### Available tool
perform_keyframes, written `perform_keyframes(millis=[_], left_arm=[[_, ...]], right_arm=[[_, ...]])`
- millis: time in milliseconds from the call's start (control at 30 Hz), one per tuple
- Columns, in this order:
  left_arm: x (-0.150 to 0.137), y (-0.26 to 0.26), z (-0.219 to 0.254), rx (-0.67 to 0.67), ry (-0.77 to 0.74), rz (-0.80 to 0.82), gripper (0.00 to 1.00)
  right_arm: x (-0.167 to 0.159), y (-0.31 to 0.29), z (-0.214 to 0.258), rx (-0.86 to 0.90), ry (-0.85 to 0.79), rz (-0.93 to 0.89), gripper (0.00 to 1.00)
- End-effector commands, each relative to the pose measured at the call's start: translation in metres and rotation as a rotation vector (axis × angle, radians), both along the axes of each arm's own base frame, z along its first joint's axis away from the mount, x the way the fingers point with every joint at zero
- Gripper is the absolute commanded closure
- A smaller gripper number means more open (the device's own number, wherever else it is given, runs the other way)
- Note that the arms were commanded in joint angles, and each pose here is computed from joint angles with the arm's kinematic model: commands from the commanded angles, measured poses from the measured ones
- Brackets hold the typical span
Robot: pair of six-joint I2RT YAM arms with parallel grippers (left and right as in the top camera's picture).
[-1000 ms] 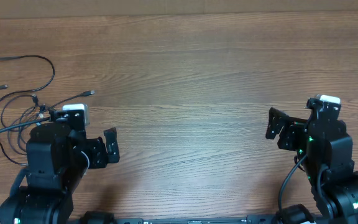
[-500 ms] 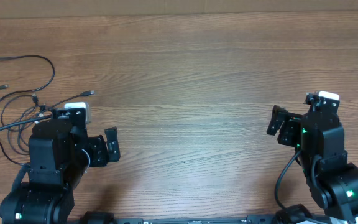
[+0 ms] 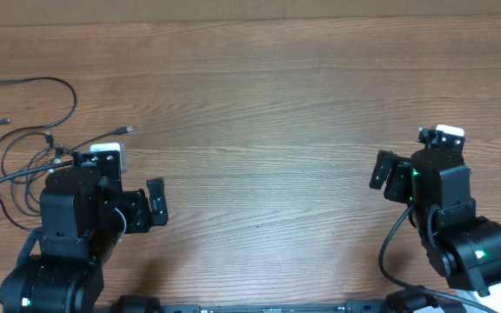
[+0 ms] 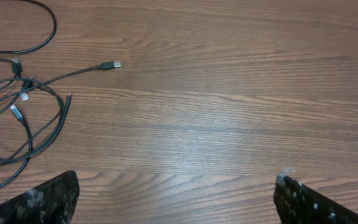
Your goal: Untangle cables
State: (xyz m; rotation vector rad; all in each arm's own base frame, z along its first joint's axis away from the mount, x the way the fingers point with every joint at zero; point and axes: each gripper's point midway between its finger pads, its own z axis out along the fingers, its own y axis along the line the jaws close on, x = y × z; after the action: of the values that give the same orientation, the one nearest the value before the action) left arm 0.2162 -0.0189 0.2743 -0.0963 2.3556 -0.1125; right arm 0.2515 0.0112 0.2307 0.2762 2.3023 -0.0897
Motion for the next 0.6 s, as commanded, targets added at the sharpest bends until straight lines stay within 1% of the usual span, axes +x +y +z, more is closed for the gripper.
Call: perform_keyframes(millis=[0, 200, 433, 567], left_arm=[[0.0, 0.002, -0.002, 0.007, 0.006, 0.009, 0.0], [0.0, 0.002, -0.002, 0.007, 0.006, 0.01, 0.0], [0.0, 0.002, -0.002, 0.008, 0.006, 0.009, 0.0], [0.0, 0.002, -0.002, 0.007, 0.006, 0.009, 0.0]], right_arm=[[-0.006, -0.004, 0.0, -0.016, 0.0, -0.003, 0.0], [-0.016, -0.002, 0.014, 0.035, -0.065, 0.011, 0.0], [-0.03, -0.017, 0.04, 0.106, -0.228, -0.027, 0.0], [-0.033, -0.012, 0.052, 0.093, -0.331, 0.058, 0.0]])
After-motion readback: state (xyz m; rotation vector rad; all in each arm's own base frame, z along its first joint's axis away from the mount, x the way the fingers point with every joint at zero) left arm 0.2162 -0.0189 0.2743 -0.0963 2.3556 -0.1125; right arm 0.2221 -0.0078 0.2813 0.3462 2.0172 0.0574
